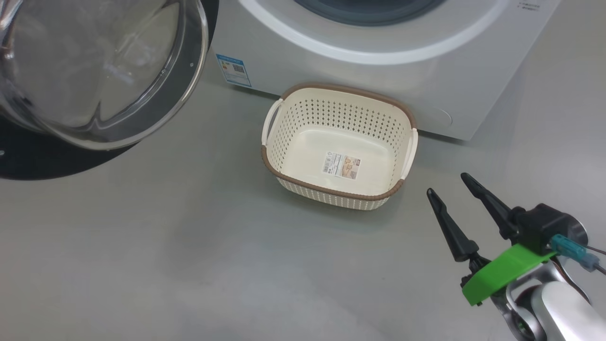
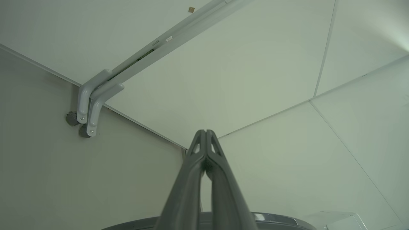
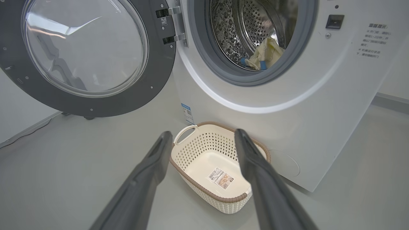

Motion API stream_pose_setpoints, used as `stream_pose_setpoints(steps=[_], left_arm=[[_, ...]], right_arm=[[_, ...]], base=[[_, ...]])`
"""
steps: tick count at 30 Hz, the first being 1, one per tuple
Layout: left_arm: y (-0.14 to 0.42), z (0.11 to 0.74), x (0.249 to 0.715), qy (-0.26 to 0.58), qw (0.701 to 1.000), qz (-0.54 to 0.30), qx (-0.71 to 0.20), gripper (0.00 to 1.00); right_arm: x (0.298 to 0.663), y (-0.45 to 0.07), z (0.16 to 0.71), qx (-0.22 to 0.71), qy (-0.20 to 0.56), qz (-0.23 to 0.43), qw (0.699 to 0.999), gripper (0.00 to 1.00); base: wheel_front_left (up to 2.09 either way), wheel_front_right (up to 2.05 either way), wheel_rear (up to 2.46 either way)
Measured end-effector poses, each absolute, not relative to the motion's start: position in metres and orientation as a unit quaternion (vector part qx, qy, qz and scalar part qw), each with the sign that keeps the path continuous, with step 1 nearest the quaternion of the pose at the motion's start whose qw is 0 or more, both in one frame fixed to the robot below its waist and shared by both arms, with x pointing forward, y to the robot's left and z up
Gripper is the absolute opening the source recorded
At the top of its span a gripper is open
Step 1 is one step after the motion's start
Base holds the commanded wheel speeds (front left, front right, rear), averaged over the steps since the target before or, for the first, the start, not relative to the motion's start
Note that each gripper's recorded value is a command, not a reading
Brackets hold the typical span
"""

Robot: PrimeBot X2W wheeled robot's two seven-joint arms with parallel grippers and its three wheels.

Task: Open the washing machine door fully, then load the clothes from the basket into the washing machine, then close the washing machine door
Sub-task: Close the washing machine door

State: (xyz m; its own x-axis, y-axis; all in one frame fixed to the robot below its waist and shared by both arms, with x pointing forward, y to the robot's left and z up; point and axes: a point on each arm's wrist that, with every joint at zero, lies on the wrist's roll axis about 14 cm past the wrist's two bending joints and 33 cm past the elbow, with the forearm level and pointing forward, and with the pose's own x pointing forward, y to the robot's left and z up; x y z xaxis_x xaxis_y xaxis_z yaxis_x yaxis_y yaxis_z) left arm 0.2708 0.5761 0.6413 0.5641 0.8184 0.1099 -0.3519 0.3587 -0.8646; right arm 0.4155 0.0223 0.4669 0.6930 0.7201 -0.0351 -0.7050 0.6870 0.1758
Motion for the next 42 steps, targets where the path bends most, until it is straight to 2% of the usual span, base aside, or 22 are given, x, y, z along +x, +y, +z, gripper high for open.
stream_pose_setpoints(steps=[19, 42], left_arm=[[0.560, 0.602, 0.340, -0.199, 0.789, 0.336, -0.473, 0.00], [0.548, 0.584, 0.375, -0.127, 0.808, 0.315, -0.481, 0.00]], right_arm=[[0.429, 0.001, 0.447, 0.059, 0.081, 0.377, 0.921, 1.00], [0.435, -0.005, 0.435, 0.053, 0.094, 0.375, 0.921, 1.00]], base=[[0.00, 0.00, 0.00], [0.00, 0.00, 0.00]])
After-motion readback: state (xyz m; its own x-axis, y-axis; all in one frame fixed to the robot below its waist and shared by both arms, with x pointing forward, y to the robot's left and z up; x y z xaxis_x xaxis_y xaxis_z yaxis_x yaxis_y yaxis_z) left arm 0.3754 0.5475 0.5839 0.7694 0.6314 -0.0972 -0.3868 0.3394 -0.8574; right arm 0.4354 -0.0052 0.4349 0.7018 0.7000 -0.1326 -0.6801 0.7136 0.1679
